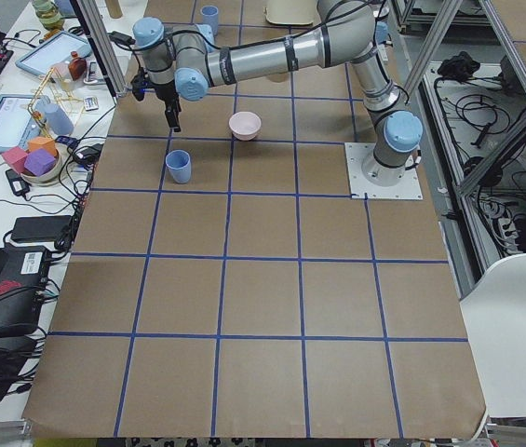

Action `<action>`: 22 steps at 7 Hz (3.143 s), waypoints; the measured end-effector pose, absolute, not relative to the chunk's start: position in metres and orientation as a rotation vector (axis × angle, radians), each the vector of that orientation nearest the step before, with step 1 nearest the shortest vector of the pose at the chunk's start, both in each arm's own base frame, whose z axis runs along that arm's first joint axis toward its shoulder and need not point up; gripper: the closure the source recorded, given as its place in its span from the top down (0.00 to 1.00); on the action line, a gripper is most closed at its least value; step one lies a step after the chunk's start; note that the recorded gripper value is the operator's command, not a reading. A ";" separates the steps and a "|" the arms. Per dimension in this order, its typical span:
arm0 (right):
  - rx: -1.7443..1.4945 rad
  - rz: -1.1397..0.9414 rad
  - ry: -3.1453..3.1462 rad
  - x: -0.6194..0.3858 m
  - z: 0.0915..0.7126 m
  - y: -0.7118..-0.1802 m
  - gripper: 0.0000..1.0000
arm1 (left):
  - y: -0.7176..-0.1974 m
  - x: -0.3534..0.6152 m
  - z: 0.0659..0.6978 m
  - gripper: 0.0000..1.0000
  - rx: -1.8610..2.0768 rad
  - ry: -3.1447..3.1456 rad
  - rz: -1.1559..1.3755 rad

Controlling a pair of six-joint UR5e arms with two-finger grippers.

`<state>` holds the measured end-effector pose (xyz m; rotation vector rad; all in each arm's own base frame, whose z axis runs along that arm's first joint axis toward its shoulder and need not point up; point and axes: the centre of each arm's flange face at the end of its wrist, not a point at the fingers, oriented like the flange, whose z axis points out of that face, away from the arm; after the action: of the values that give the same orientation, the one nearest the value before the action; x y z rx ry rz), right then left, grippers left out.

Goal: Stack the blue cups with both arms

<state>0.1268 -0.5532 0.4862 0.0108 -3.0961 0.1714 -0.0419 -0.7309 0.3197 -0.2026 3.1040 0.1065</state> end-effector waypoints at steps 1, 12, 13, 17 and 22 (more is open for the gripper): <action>0.011 0.171 -3.097 0.127 0.485 -0.555 1.00 | -0.735 -0.029 0.299 0.69 -0.219 3.086 0.150; -0.114 0.082 -3.107 -0.055 0.348 -0.707 1.00 | -0.686 -0.226 0.349 0.00 0.016 3.175 -0.008; -0.118 0.059 -3.111 -0.064 0.333 -0.714 1.00 | -0.658 -0.297 0.343 0.00 -0.015 3.174 0.022; -0.087 -0.026 -3.170 -0.101 0.294 -0.705 0.77 | -0.519 -0.426 0.288 0.00 -0.140 3.102 0.314; -0.020 -0.041 -3.190 -0.101 0.264 -0.700 0.06 | -0.504 -0.418 0.261 1.00 -0.133 3.085 0.343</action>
<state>-0.1006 -0.6998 0.2642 -0.0198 -3.1897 -0.0410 -0.4175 -0.5037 0.2607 -0.1335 3.0846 0.3431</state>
